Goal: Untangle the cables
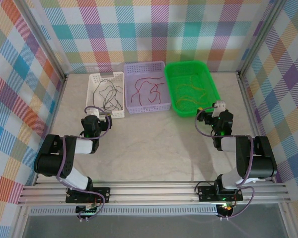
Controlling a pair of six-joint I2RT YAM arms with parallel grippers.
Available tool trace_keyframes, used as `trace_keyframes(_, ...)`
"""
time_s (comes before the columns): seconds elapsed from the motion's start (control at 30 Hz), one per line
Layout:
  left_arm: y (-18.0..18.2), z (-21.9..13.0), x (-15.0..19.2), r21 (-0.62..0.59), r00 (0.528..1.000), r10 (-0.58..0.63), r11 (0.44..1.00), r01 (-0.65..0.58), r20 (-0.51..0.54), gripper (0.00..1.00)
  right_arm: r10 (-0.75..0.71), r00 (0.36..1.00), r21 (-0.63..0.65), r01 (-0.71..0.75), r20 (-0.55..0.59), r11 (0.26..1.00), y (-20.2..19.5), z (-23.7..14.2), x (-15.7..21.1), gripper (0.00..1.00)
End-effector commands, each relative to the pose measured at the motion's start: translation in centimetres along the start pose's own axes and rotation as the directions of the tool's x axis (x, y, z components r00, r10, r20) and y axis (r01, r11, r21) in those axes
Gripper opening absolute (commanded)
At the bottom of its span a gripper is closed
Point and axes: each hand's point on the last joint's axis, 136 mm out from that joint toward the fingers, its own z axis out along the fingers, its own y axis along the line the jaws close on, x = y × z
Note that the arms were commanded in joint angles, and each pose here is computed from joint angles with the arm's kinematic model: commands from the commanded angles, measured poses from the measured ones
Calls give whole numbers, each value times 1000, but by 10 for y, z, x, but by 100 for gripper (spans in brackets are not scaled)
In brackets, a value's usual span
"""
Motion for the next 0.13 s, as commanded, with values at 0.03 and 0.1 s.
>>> trace_keyframes(0.03,2,0,-5,8,999,-18,1000,18,27,100,-2,996,-32,-1,-91,999,4,2,25,100)
trace_keyframes(0.1,2,0,-5,7,999,-18,1000,18,27,100,-2,996,-32,-1,-88,999,4,1,25,100)
